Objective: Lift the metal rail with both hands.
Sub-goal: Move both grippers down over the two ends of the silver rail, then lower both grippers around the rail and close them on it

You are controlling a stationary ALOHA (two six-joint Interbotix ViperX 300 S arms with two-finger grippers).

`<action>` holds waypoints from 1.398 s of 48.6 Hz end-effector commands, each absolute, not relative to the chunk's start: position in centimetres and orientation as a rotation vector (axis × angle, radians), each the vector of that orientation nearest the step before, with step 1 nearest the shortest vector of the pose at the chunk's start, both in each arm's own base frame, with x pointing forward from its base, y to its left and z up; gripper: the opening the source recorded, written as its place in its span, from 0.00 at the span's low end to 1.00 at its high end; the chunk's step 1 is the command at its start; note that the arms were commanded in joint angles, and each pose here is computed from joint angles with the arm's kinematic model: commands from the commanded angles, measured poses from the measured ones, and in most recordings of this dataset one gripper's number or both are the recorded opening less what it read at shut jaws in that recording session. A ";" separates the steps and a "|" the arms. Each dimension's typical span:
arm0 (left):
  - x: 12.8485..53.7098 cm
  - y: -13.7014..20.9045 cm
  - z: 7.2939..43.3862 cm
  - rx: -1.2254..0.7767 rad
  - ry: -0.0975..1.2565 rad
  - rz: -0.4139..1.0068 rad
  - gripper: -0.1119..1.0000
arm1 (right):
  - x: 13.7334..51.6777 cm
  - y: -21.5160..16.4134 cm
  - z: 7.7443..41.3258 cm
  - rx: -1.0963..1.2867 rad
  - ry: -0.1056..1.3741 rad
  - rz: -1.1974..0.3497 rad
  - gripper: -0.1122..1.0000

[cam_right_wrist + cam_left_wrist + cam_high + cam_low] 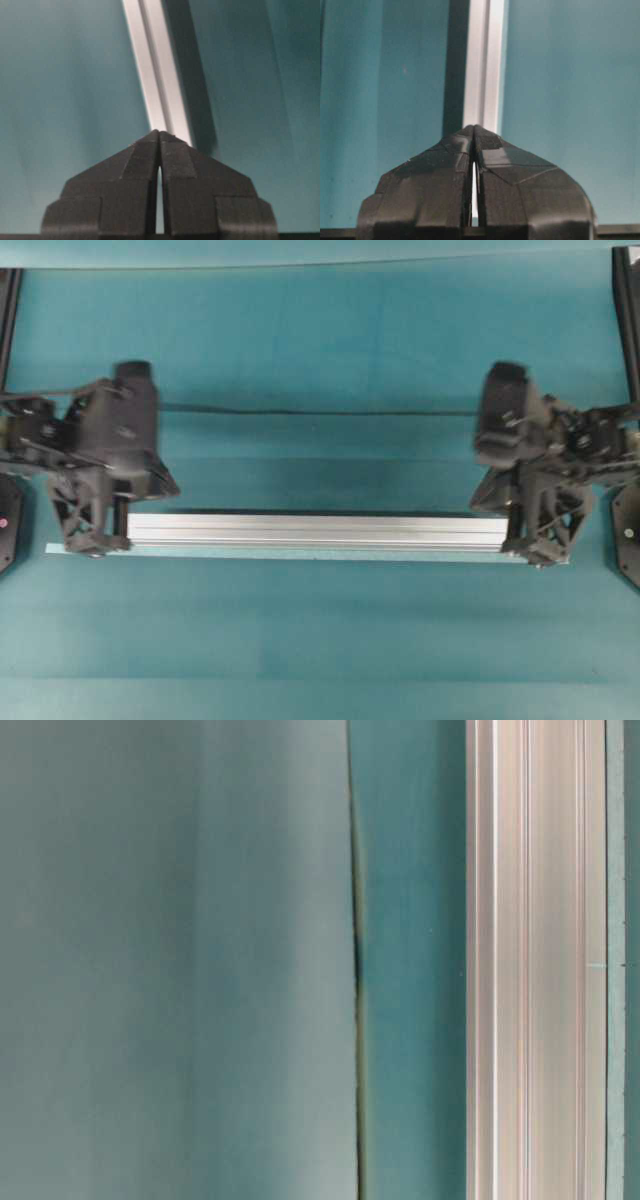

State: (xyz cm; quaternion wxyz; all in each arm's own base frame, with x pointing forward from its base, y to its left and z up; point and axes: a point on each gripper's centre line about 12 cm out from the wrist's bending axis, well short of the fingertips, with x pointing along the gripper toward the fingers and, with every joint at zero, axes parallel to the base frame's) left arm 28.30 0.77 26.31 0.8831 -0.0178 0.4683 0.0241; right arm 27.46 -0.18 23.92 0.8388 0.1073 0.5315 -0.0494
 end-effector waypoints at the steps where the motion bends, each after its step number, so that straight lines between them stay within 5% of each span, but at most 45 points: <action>1: 29.4 0.9 27.0 -0.029 0.975 0.051 0.08 | 28.6 -0.1 23.8 0.171 1.173 -0.088 0.10; 14: 30.2 1.1 26.1 -0.015 1.007 0.052 0.08 | 30.7 -0.2 22.2 0.056 1.262 -0.027 0.10; 33: 30.5 0.9 25.8 -0.004 0.985 0.040 0.11 | 31.7 -0.3 21.7 0.022 1.210 -0.006 0.13; 41: 30.3 0.8 25.0 -0.007 1.004 0.041 0.36 | 31.7 -0.4 21.3 0.030 1.210 -0.013 0.28; 53: 30.3 0.1 24.1 0.007 0.975 0.016 0.96 | 31.8 -0.2 19.8 0.039 1.221 -0.018 0.87; 57: 30.2 0.1 23.6 0.003 0.983 0.018 1.00 | 32.1 -0.1 19.4 0.037 1.203 -0.016 0.96; 68: 30.5 0.0 22.2 0.003 1.004 0.015 1.00 | 32.3 0.0 18.6 0.046 1.202 -0.022 0.96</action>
